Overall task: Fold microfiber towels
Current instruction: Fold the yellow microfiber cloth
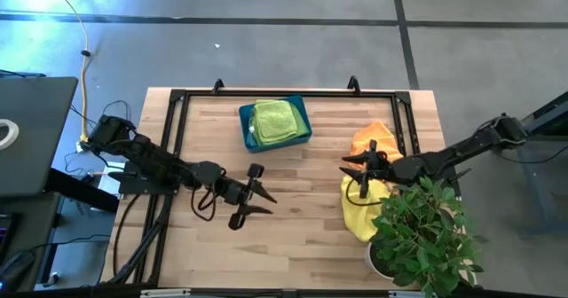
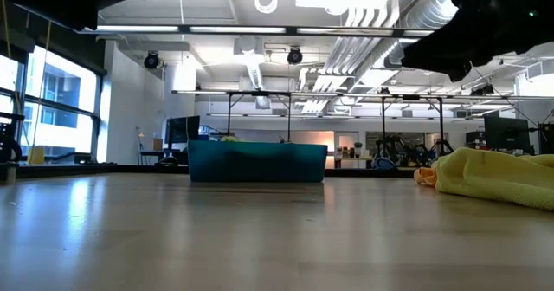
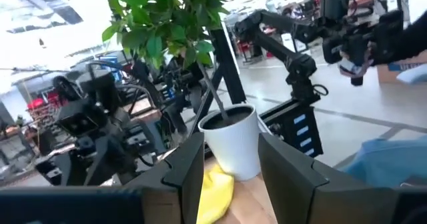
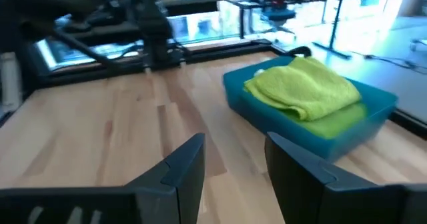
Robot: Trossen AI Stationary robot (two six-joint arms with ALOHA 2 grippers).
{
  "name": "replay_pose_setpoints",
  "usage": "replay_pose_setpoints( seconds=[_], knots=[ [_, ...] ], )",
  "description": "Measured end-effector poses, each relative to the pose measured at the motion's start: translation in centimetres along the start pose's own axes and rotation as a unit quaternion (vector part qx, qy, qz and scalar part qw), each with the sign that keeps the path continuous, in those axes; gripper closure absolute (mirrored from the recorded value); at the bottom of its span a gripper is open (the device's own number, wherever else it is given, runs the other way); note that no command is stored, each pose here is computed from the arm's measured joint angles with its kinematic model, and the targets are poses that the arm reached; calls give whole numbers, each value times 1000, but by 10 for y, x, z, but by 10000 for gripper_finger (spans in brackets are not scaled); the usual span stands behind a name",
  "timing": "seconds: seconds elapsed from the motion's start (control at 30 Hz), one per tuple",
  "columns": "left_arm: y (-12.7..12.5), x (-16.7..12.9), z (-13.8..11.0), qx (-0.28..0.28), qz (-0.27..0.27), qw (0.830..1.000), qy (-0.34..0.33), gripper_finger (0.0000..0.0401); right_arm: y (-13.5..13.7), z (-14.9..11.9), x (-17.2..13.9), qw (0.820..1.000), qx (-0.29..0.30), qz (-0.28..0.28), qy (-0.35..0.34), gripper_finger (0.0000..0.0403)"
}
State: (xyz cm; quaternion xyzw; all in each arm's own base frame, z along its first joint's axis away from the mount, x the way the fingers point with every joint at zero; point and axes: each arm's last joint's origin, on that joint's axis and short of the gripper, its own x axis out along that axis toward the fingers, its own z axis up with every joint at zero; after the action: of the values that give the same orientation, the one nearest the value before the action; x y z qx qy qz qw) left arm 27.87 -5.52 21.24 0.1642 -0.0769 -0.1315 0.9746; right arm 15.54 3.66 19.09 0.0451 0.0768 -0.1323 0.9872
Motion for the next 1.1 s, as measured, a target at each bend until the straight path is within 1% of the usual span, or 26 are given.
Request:
replay_pose_setpoints(
  seconds=[0.03, 0.1, 0.17, 0.27, 0.4, 0.5, 0.63, 0.7, 0.83, 1.0, 1.1],
  knots=[
    [0, 0, 0, 6, -1, 1000, -2, 270, 0, 3, 3, 1000, 5, -10, 3, 254],
    [0, 0, 2, 13, -7, 1000, -12, 270, 0, 5, 9, 999, 19, -28, 35, 254],
    [0, 0, 2, 17, -16, 1000, -16, 270, -2, 5, 13, 994, 28, -40, 96, 254],
    [0, 0, 2, 17, -17, 1000, -15, 270, -4, 9, 16, 978, 62, -62, 191, 254],
    [0, 0, 1, 17, -20, 1000, -15, 270, -3, 11, 20, 940, 110, -77, 314, 254],
    [2, -1, 1, 17, -34, 999, -20, 270, 3, 10, 28, 911, 134, -61, 384, 254],
    [4, -1, 0, 7, -44, 999, -22, 270, 12, 8, 39, 876, 140, -33, 461, 254],
    [4, -1, 0, 5, -45, 999, -23, 270, 15, 9, 42, 859, 130, -37, 494, 254],
    [4, -1, 0, 5, -45, 999, -23, 270, 19, 9, 45, 829, 104, -61, 546, 254],
    [4, -1, 0, 5, -46, 999, -22, 270, 29, -2, 52, 787, 136, -32, 600, 254],
    [4, -1, 0, 5, -46, 999, -22, 270, 34, -14, 55, 771, 121, -37, 624, 254]
  ],
)
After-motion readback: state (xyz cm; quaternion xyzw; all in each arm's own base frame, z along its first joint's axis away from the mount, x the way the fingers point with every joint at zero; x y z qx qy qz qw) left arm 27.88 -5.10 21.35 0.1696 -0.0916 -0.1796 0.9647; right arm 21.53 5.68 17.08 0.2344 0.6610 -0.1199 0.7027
